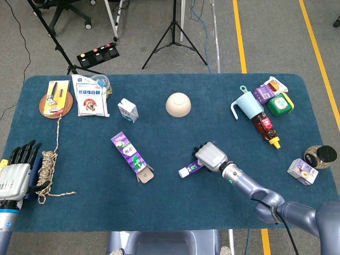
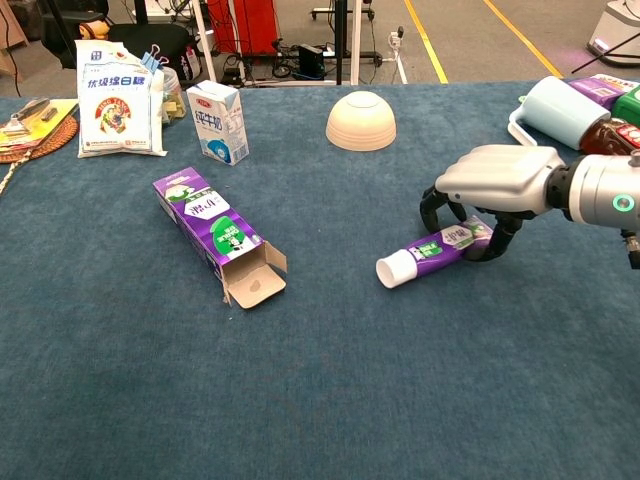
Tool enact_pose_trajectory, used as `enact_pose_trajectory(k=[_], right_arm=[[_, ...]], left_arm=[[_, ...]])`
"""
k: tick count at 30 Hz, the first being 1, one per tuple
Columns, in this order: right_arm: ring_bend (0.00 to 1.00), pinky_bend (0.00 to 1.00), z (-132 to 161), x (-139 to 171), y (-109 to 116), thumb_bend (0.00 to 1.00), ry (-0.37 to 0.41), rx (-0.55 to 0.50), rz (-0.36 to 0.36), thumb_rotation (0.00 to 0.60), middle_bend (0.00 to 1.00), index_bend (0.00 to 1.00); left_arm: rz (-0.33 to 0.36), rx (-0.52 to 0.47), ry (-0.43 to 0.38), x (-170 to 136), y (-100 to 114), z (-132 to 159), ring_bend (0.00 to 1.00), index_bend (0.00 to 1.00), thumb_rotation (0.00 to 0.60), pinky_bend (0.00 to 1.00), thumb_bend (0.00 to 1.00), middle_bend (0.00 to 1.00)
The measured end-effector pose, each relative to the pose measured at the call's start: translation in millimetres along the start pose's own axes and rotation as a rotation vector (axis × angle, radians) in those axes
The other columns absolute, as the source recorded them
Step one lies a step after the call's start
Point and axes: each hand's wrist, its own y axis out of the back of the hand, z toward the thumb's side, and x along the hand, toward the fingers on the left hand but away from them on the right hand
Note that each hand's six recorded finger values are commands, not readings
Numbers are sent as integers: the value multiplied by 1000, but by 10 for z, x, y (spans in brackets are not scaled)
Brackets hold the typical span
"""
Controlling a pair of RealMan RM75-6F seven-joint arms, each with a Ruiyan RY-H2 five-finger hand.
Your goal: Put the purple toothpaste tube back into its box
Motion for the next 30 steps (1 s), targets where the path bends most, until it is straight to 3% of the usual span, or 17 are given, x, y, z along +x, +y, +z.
enact_pose_trajectory(k=[10,20,25,30], right_arm=[[599,566,-56,91,105,477,-15,-69,-95,600,604,601],[622,584,-132,364,306,483,-72,-137,-184,600,626,610],[627,591,-139,507,410,483,-122,-189,-192,600,640,620],[630,594,-200,638,445,485,-185,-202,-181,600,644,620]], left_arm=[[-11,3,4,26,-25,1,0,0,600,6,83,0],[-24,15,-40,128,-38,124,0,0,600,6,84,0],[-27,54,-104,340,7,256,0,0,600,6,88,0],[-10,111,-249,524,69,528,0,0,600,6,102,0]])
